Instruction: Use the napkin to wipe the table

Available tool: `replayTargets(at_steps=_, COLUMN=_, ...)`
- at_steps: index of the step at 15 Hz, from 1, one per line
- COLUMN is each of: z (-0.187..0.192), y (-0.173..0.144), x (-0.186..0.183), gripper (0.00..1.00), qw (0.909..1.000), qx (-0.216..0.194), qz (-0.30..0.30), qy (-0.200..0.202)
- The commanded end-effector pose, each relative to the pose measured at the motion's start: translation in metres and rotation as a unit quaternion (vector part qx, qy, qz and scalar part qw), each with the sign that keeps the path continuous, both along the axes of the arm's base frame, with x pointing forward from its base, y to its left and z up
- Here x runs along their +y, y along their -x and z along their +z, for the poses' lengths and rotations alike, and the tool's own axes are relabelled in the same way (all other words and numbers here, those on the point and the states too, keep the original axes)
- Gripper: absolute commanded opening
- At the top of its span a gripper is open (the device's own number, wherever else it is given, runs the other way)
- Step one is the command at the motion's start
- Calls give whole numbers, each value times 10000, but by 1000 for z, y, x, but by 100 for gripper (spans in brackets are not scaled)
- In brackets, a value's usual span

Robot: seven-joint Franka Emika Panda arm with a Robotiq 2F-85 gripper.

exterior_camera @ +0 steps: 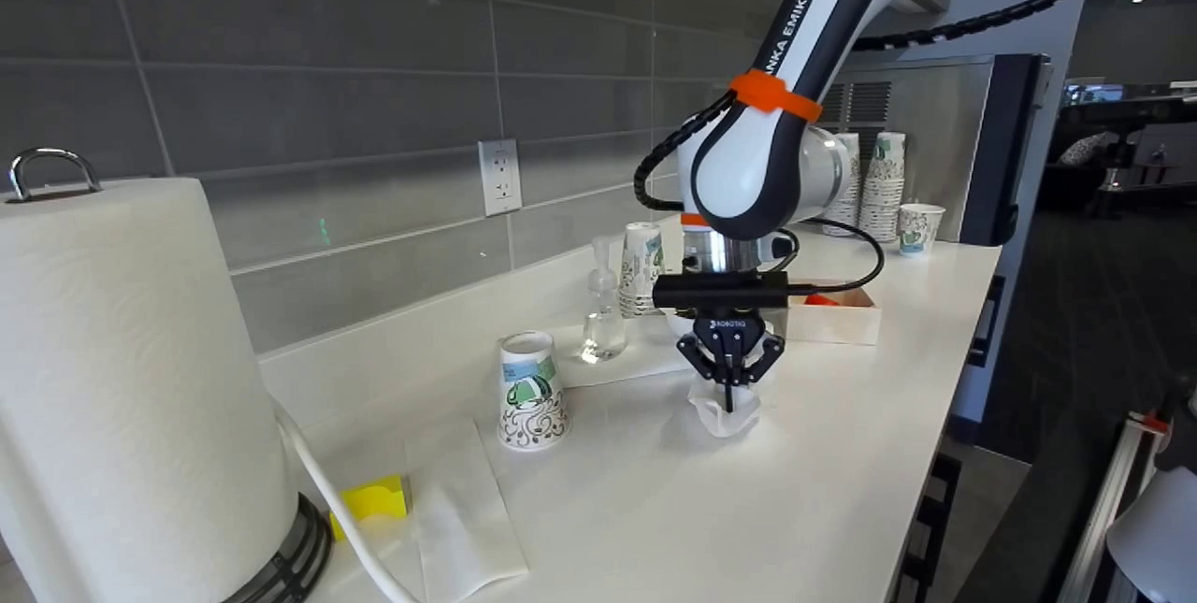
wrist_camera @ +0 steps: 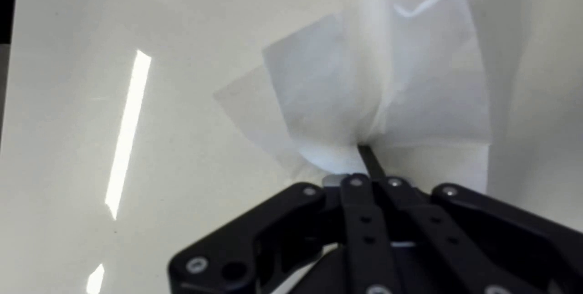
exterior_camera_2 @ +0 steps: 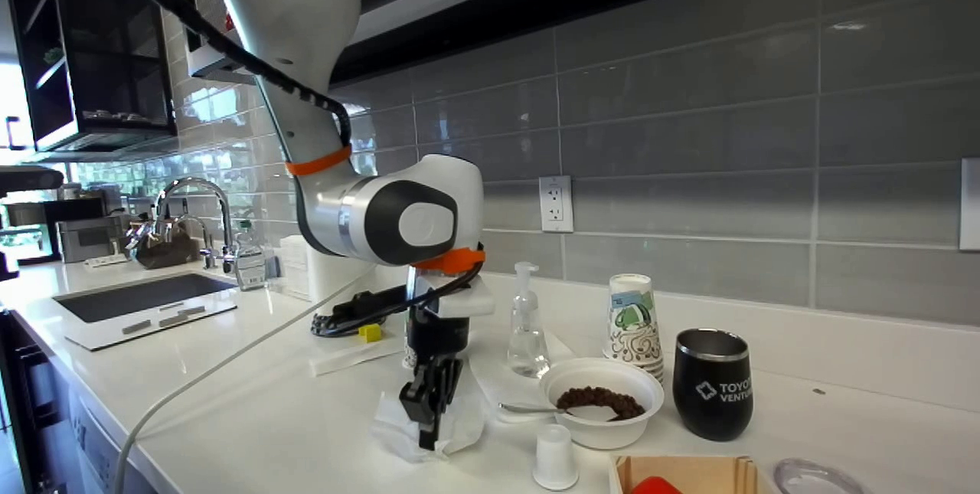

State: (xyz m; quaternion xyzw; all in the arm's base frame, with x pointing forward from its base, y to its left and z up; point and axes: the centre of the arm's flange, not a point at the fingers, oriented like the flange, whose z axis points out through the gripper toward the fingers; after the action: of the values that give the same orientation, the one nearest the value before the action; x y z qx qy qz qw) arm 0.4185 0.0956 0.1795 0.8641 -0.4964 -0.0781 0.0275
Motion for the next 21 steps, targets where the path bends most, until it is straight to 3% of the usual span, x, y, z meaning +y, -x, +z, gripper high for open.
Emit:
replayTargets(at_steps=1, z=1, y=25, x=-14, gripper=0, qw=9984, qx=554, qz=131, qy=-69)
replayTargets(at_steps=6, z=-4, y=57, x=-31, gripper=0, qw=9879, qx=1531, qz=166, qy=209)
replayTargets(at_steps=9, z=-13, y=58, x=-40, gripper=0, qw=9859, qx=1639, qz=109, qy=307)
replayTargets(at_steps=15, z=0, y=16, x=-51, gripper=0, qw=9965, qx=759, qz=-10, qy=349)
replayTargets(at_steps=21, z=24, y=-38, x=-64, gripper=0, qw=9989, qx=-65, qz=-52, qy=466)
